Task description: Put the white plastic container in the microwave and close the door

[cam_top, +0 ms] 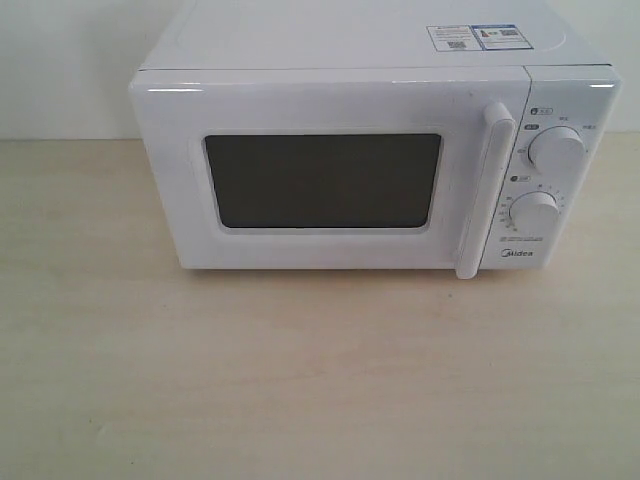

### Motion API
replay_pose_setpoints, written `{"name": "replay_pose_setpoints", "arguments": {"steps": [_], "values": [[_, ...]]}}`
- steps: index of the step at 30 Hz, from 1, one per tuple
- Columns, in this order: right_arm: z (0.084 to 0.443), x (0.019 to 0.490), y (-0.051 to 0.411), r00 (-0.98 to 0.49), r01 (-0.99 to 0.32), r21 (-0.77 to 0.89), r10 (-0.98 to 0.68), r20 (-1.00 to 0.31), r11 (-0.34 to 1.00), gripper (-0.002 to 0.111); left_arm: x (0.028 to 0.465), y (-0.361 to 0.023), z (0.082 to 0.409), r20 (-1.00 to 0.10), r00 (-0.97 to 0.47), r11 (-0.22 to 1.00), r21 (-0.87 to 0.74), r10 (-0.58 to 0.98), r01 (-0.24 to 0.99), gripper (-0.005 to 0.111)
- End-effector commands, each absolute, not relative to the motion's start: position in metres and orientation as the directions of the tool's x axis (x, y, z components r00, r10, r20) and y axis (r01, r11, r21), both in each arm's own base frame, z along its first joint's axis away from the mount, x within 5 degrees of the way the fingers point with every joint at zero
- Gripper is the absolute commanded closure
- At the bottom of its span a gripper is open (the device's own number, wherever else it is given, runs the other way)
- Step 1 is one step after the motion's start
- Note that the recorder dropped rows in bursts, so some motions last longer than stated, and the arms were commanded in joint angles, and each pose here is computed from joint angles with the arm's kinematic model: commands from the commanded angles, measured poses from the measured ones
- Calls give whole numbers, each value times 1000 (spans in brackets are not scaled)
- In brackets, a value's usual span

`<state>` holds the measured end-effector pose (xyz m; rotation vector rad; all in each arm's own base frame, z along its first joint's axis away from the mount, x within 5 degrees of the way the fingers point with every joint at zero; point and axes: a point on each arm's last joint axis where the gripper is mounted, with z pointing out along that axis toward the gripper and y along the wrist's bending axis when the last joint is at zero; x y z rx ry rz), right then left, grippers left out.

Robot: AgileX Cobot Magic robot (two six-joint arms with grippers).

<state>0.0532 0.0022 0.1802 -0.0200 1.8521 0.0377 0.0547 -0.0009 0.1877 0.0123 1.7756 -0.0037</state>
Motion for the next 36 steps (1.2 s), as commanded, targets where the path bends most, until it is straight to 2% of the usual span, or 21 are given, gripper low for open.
{"name": "replay_pose_setpoints", "arguments": {"steps": [1, 36], "values": [[180, 53, 2, -273, -34, 16, 6, -962, 999, 109, 55, -1, 187, -979, -205, 1000, -8, -7, 4, 102], [181, 53, 2, -263, -34, 16, 6, -965, 999, 109, 54, -1, 186, -978, -207, 1000, -8, -7, 4, 102]]}}
